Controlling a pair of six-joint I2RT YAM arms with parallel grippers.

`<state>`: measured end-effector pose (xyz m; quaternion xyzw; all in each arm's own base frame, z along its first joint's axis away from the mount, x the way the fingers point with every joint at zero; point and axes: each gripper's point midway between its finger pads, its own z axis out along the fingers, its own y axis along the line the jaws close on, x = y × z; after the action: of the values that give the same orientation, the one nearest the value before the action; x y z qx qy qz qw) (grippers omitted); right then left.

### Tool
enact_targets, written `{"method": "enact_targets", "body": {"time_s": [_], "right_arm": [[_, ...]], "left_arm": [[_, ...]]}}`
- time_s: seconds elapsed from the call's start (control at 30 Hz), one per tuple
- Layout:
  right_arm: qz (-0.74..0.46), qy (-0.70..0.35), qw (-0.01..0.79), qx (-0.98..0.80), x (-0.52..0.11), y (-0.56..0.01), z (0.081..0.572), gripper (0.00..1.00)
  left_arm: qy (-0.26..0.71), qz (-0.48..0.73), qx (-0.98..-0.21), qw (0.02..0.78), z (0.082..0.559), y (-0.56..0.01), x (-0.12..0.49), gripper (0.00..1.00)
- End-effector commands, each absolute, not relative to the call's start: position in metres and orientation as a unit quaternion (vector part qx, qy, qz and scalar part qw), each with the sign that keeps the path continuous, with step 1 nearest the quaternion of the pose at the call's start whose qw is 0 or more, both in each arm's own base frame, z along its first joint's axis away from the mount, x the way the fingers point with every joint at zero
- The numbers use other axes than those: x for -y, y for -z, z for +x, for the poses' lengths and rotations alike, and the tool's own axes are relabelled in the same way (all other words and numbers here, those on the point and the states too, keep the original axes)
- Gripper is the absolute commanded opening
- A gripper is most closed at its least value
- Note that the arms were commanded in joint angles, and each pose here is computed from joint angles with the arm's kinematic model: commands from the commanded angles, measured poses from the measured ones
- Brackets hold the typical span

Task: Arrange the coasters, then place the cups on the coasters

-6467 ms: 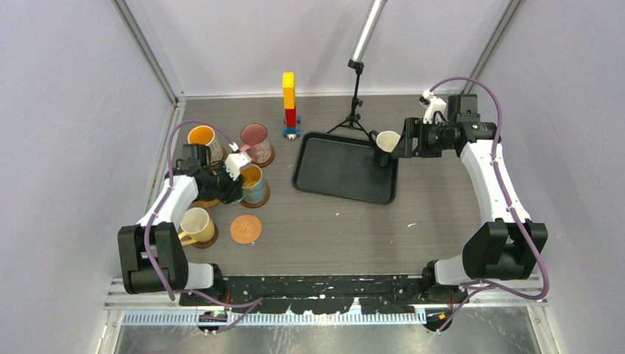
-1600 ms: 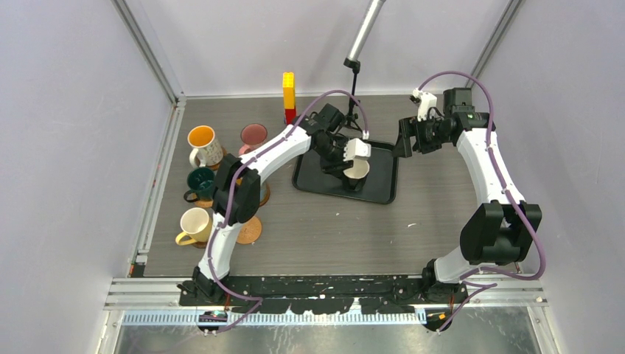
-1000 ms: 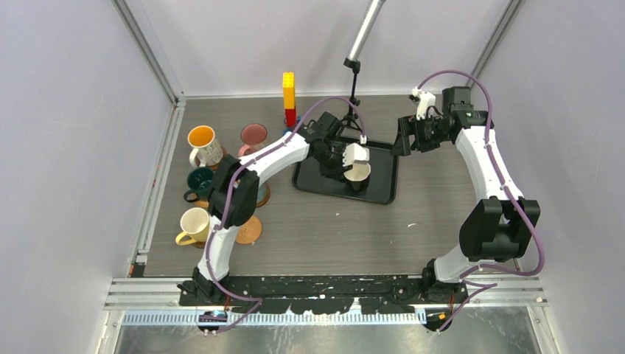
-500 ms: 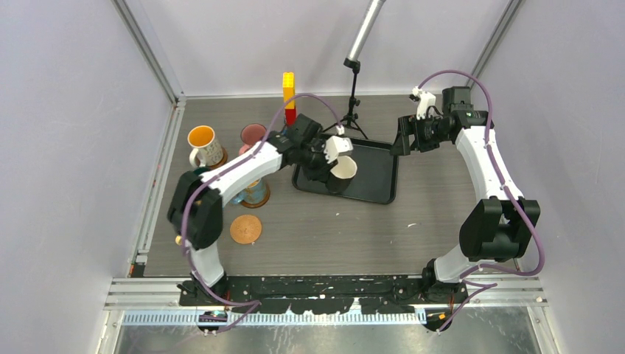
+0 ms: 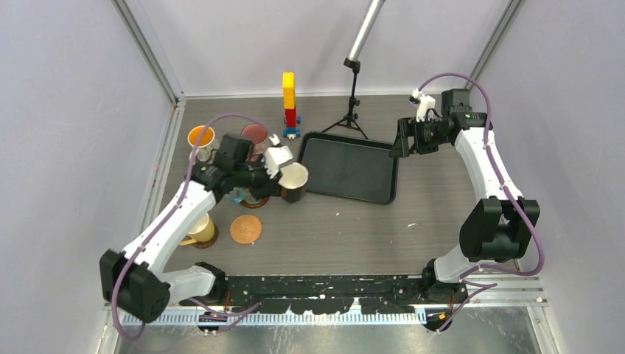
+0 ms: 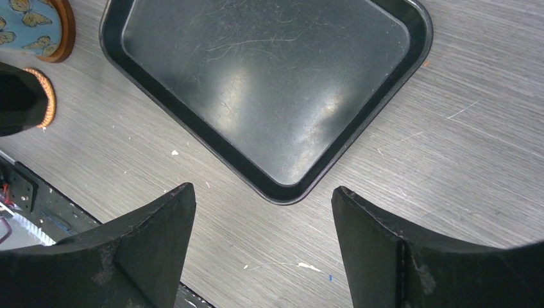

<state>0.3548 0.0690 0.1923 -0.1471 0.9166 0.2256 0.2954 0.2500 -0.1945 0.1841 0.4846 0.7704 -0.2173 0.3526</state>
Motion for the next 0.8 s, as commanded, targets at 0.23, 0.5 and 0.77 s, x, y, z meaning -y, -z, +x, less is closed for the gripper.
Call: {"method": "enact_targets", "body": {"time_s": [0.23,0.5,0.77], "right_arm": [[-0.143,-0.23,0.309,-0.912,-0.081,-0.203,0.351,0.82],[-0.148,-0.226,0.306,-0.913,-0.083,-0.201,0.353,0.82],[-0.153,-0.227,0.301,-0.913,-0.083,-0.199,0.351,0.82]], "left_arm": [[0.203,0.495,-0.784,0.316,0.194,-0.171,0.103,0.0],[0.181,0.476,-0.806,0.302,0.185,-0.153,0.076,0.0],[0.152,0.445,-0.824,0.314,0.197,-0.139,0.067,0.0]]}}
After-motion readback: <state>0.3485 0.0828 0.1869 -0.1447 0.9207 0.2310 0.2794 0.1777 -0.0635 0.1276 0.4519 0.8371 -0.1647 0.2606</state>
